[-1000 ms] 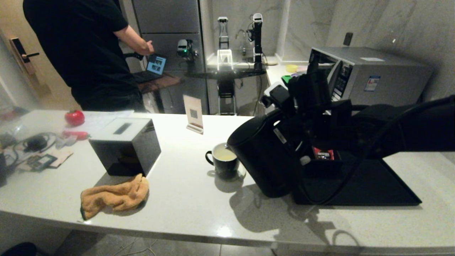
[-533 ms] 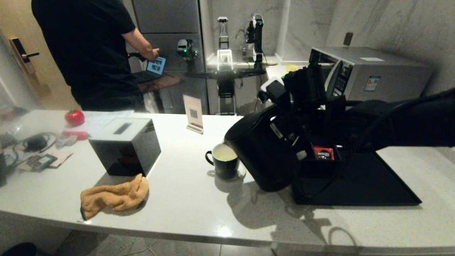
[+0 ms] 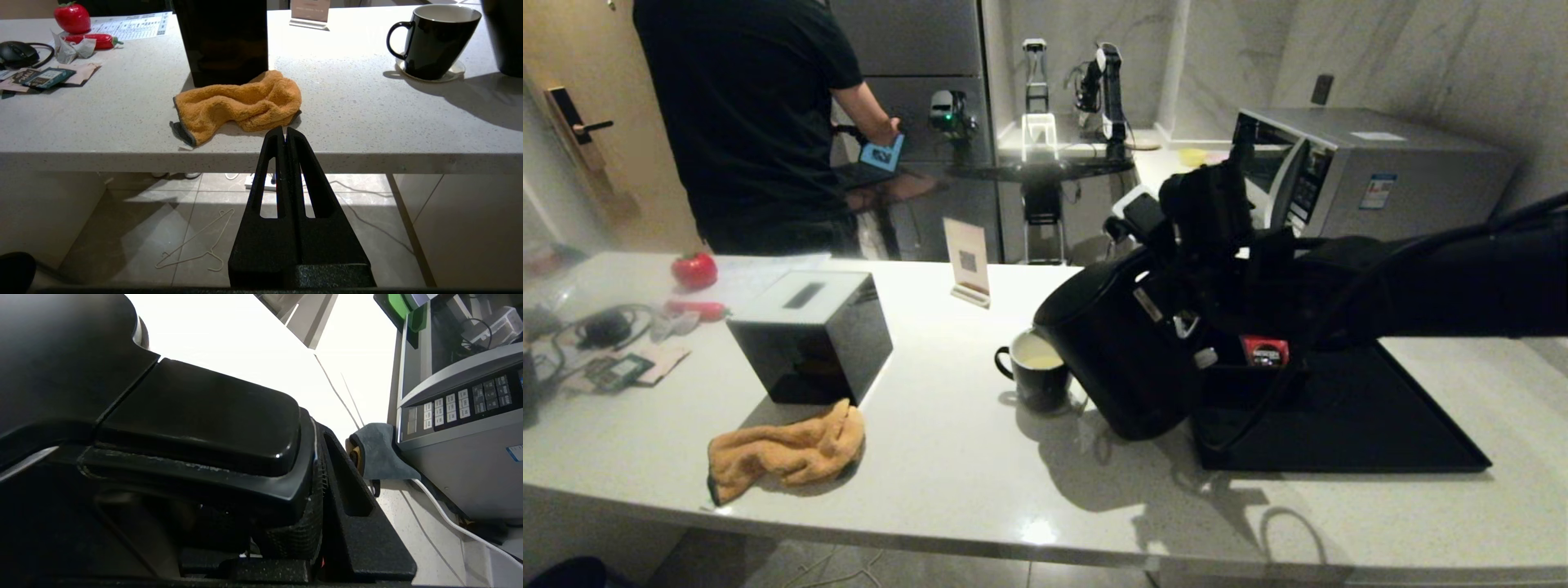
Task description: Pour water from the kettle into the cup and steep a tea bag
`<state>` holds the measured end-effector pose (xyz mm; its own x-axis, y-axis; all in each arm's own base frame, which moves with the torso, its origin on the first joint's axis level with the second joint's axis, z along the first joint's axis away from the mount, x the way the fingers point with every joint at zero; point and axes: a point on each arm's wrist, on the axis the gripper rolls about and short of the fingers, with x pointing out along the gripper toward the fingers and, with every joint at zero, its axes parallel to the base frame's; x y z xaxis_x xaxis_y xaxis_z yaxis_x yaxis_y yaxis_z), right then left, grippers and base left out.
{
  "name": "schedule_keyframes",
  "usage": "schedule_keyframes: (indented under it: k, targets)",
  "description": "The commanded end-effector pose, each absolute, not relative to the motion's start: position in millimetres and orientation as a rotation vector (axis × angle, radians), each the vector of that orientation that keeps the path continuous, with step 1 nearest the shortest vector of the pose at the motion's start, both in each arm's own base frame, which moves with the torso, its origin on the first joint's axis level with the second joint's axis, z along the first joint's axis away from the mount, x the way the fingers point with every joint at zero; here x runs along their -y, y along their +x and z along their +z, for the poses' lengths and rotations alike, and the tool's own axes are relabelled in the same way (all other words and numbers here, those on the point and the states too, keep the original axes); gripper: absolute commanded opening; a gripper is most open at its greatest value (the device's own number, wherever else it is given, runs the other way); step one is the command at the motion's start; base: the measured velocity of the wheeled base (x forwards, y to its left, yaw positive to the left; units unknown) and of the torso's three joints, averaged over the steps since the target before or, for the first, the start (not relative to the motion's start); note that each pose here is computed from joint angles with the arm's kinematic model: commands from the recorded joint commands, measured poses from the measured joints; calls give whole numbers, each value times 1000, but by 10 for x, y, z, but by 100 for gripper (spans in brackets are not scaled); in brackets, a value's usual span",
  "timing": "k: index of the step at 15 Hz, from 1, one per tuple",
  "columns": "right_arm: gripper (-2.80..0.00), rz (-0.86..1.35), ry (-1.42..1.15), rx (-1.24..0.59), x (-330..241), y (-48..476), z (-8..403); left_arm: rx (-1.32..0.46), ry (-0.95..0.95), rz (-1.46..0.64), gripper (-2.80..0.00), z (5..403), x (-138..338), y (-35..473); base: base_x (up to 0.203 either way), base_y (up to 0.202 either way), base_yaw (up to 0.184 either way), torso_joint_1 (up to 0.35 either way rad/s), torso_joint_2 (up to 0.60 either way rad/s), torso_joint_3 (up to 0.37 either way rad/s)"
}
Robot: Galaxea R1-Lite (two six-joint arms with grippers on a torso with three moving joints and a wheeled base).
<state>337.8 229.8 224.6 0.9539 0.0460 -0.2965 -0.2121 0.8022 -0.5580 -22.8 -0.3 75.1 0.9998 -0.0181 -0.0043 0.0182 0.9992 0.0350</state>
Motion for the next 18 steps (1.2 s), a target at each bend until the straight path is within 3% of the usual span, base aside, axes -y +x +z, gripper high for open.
schedule_keyframes:
  k: [1, 18]
  targets:
    - [-280, 135, -633, -283, -2297, 3402, 2214, -4, 35, -18, -280, 750, 3, -228, 0, 0, 0, 0, 0, 0]
    - [-280, 109, -754, -250, -2200, 3562, 2284, -4, 35, -18, -280, 750, 3, -228, 0, 0, 0, 0, 0, 0]
